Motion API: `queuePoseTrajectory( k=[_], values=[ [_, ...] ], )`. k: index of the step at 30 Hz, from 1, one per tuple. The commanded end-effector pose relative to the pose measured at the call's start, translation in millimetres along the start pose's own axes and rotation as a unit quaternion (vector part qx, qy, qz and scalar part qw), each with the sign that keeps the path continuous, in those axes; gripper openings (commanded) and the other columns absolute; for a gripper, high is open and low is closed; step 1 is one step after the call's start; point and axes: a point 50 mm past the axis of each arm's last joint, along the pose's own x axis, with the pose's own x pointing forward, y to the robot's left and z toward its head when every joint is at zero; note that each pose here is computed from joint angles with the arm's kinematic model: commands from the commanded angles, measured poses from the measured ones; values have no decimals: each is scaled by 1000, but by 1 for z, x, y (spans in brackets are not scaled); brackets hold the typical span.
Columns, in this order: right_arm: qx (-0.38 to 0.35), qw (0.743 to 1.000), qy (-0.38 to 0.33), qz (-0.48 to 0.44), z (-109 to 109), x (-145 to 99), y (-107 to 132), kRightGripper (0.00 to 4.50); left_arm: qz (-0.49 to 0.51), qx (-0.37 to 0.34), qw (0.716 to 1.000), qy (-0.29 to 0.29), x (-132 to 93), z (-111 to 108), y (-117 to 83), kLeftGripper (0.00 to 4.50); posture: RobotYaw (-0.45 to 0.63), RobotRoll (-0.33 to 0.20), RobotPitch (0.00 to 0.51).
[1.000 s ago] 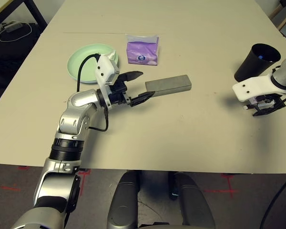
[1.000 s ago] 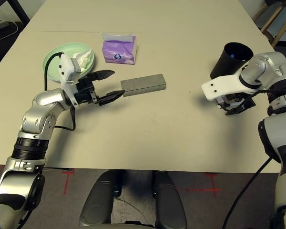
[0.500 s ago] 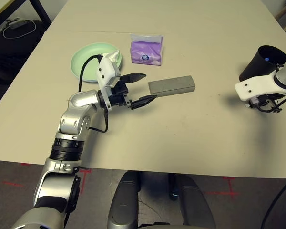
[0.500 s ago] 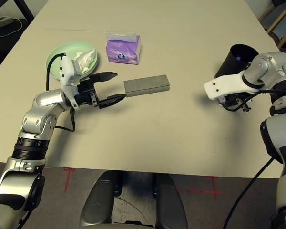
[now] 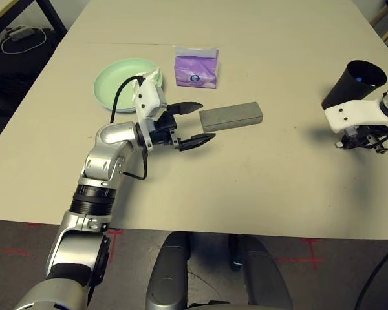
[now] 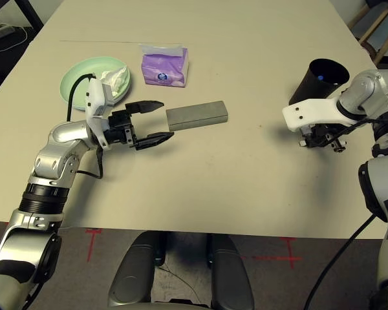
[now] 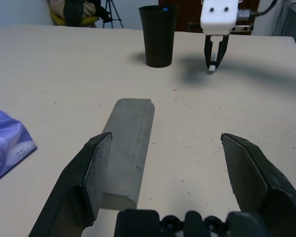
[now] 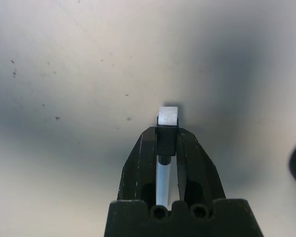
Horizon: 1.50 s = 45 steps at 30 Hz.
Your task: Organize and tidy the items on the table.
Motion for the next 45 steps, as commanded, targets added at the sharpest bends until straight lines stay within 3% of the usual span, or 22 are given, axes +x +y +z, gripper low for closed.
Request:
queuePoseTrajectory(
  k=[1, 10, 13, 19, 26, 33, 38, 45],
  values=[
    [25, 998, -42, -25, 0, -22, -3, 394, -24, 8, 1000, 1, 6, -2, -2, 4500, 132, 0, 172],
    [56, 982, -159, -88, 10, -49, -12, 394, -35, 9, 999, -16, 14, 0, 1, 4500, 91, 0, 136],
    [83, 964, -226, -113, 13, -53, -14, 394, -35, 9, 999, -19, 16, 1, 3, 4500, 81, 0, 125],
    [166, 873, -423, -177, 17, -54, -17, 394, -29, 2, 999, -28, 19, 3, 5, 4500, 70, 0, 107],
    [308, 748, -524, -267, 11, -17, -15, 394, -27, 0, 999, -23, 16, 2, 5, 4500, 74, 0, 106],
    [366, 614, -620, -323, 32, -15, -21, 394, -16, -4, 1000, -24, 14, 3, 6, 4500, 84, 0, 107],
    [401, 552, -634, -364, 50, -14, -25, 394, -13, -7, 1000, -22, 14, 2, 6, 4500, 83, 0, 109],
    [424, 508, -604, -444, 60, -38, -34, 394, -10, -7, 1000, -19, 14, 2, 7, 4500, 78, 0, 108]
  ],
)
